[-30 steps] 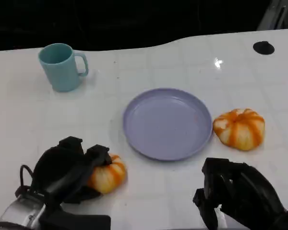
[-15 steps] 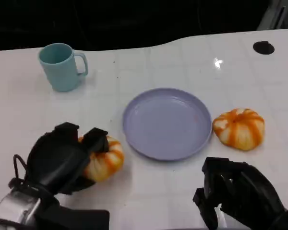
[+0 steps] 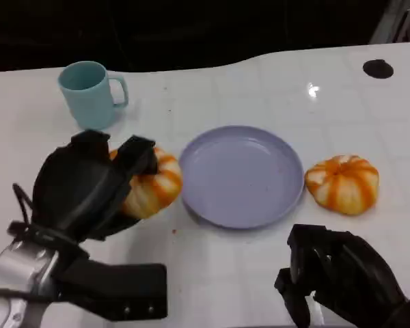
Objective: Grasp the bread from the table and place it into the plate.
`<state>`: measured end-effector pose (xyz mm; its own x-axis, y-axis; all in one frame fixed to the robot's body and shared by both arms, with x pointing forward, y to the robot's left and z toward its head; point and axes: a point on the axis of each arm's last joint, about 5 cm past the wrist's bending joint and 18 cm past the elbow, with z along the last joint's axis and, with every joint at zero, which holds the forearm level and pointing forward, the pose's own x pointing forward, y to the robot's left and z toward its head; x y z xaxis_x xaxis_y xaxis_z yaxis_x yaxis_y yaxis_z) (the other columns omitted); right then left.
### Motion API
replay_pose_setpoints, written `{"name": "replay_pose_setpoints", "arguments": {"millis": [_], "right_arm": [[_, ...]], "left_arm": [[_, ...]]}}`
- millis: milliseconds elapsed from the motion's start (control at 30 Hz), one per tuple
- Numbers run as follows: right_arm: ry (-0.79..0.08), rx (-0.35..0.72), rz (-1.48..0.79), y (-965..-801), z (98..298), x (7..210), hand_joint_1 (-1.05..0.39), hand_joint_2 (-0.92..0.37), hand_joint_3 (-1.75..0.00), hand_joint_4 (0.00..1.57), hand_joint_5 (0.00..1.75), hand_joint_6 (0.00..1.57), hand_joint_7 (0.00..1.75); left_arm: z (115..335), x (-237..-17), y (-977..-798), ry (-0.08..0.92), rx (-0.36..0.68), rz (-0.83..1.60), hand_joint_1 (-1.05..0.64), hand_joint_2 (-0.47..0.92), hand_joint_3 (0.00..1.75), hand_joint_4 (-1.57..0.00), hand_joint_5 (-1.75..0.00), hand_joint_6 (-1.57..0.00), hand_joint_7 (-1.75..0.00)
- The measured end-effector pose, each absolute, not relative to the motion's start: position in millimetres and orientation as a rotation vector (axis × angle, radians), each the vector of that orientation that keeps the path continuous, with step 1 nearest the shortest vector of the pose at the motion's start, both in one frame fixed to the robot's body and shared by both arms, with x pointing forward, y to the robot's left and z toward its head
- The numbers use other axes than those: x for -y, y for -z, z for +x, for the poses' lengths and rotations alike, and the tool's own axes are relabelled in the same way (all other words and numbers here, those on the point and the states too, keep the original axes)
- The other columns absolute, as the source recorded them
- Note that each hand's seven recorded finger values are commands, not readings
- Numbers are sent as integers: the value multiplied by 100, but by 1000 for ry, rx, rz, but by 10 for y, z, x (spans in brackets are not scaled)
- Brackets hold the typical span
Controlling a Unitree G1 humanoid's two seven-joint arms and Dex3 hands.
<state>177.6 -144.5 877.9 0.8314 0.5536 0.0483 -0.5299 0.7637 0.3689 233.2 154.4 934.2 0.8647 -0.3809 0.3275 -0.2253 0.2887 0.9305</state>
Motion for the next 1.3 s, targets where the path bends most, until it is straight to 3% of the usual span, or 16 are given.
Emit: {"name": "replay_pose_setpoints", "arguments": {"millis": [67,233,300,400,433,533,667,833,867,933,967,1000,1067,1100,1167,1300], "right_arm": [[-590,-65,381,-8780,1777,1443,-93,-77,-63,120,167,103,151],[-589,-66,381,-8778,1774,1446,-93,-77,-62,120,167,103,150],[-587,-66,383,-8776,1772,1449,-93,-77,-63,120,167,103,151],[-587,-66,384,-8777,1771,1449,-93,-77,-63,120,167,104,151],[-588,-66,384,-8777,1771,1448,-94,-77,-63,120,168,104,151],[-587,-68,382,-8774,1767,1451,-94,-77,-64,121,168,103,152],[-586,-69,380,-8772,1763,1454,-94,-76,-65,121,168,103,153],[-584,-67,382,-8771,1762,1460,-95,-76,-64,121,168,103,155],[-584,-68,382,-8771,1762,1460,-95,-76,-64,122,167,103,155],[-582,-69,379,-8771,1761,1459,-95,-76,-64,122,167,103,155],[-580,-70,376,-8770,1761,1458,-95,-77,-64,122,167,103,155],[-581,-69,376,-8771,1761,1455,-94,-77,-64,122,167,103,155],[-583,-67,376,-8771,1761,1448,-94,-76,-64,121,167,103,155],[-584,-68,377,-8771,1760,1446,-94,-77,-63,121,167,103,154],[-584,-67,379,-8770,1759,1443,-94,-77,-63,122,166,103,154],[-583,-66,378,-8770,1757,1437,-94,-78,-62,122,166,103,154]], "left_arm": [[2437,-1463,-9380,126,594,1259,-22,44,112,-88,-175,-72,-164],[2659,-1293,-9383,185,625,1213,-21,39,115,-91,-175,-77,-155],[2719,-1228,-9363,211,629,1211,-22,38,112,-90,-175,-76,-158],[2805,-1108,-9337,252,627,1212,-25,42,96,-88,-175,-80,-145],[2827,-1072,-9326,264,625,1210,-24,42,98,-89,-175,-76,-158],[2896,-947,-9282,304,637,1196,-23,39,109,-92,-175,-73,-172],[2974,-799,-9196,338,646,1127,-24,36,123,-94,-175,-74,-174],[3017,-686,-9093,367,631,1112,-23,39,124,-89,-175,-69,-175],[3022,-670,-9081,375,620,1113,-25,47,106,-83,-175,-74,-141],[3034,-645,-9076,392,584,1112,-29,62,77,-76,-164,-80,-99],[3046,-628,-9090,407,559,1115,-35,77,52,-69,-140,-78,-67],[3062,-613,-9113,424,532,1126,-38,84,39,-65,-122,-76,-48],[3095,-596,-9163,476,473,1180,-45,90,29,-59,-79,-68,-19],[3104,-588,-9184,500,446,1205,-54,91,30,-52,-53,-57,-8],[3109,-570,-9223,557,406,1260,-68,92,36,-41,-32,-41,-2],[3117,-561,-9316,633,361,1334,-86,92,48,-21,-18,-27,0]]}}
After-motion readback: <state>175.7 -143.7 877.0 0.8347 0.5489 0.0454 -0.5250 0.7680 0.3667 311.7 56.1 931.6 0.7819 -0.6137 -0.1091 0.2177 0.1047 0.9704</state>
